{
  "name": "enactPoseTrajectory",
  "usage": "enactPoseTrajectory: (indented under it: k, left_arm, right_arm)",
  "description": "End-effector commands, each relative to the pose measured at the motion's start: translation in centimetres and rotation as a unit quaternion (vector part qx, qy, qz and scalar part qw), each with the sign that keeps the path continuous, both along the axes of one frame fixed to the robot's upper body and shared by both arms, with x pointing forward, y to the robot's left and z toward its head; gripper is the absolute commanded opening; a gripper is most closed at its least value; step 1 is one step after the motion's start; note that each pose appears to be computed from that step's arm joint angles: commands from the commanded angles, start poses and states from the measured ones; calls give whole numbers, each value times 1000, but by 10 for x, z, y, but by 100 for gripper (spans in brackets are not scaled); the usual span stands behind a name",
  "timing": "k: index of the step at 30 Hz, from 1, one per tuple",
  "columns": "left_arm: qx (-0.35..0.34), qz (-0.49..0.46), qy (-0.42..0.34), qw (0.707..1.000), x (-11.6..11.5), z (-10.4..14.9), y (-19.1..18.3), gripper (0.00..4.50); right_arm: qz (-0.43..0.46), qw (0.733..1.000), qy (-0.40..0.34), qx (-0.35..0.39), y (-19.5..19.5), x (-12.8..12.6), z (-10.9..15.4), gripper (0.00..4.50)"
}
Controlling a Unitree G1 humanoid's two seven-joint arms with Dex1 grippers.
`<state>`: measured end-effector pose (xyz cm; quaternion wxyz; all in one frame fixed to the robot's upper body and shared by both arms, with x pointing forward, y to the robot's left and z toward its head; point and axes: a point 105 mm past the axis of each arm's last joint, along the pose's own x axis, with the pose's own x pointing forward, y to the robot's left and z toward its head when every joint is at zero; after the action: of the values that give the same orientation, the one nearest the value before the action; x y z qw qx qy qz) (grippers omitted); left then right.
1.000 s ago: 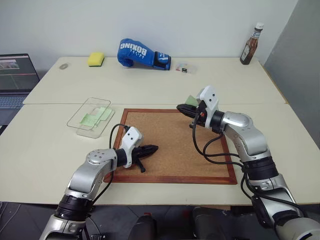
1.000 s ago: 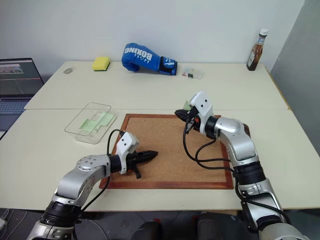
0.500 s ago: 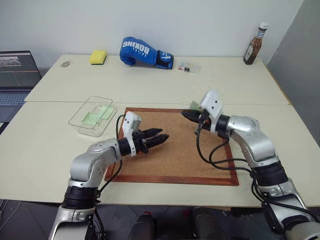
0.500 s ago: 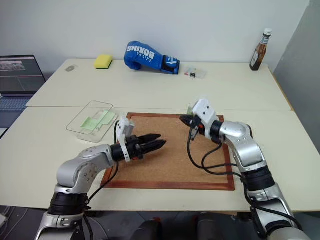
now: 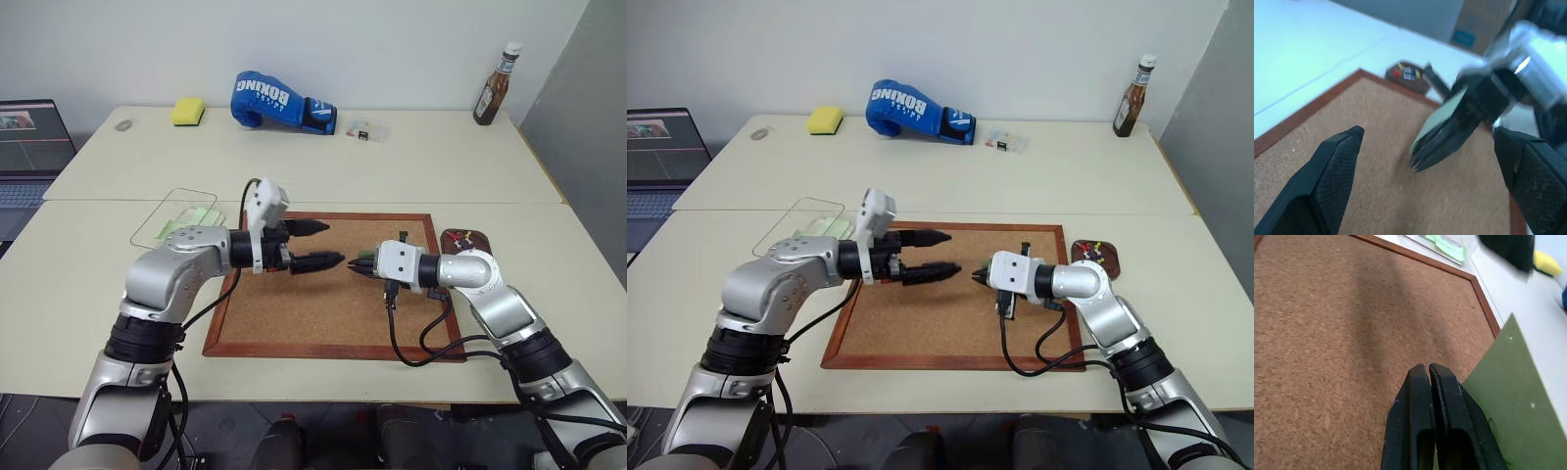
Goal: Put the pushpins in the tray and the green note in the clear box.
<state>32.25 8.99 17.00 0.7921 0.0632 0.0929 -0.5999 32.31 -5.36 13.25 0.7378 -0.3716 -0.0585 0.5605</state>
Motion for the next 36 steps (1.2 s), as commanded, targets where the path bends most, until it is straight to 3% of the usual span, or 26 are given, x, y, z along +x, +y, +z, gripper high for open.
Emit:
enactPoseTrajectory:
  k: [1, 13, 36]
  left_arm:
    - [23, -42, -58, 997, 2, 12, -7, 448]
    - [7, -71, -82, 994, 10, 13, -31, 448]
    - [-22, -80, -69, 994, 9, 18, -41, 40]
  right_arm:
    - [27, 999, -33, 6, 9, -4, 18, 0]
    - [39, 998, -39, 16, 19, -9, 26, 0]
    - [30, 999, -38, 24, 20, -8, 30, 0]
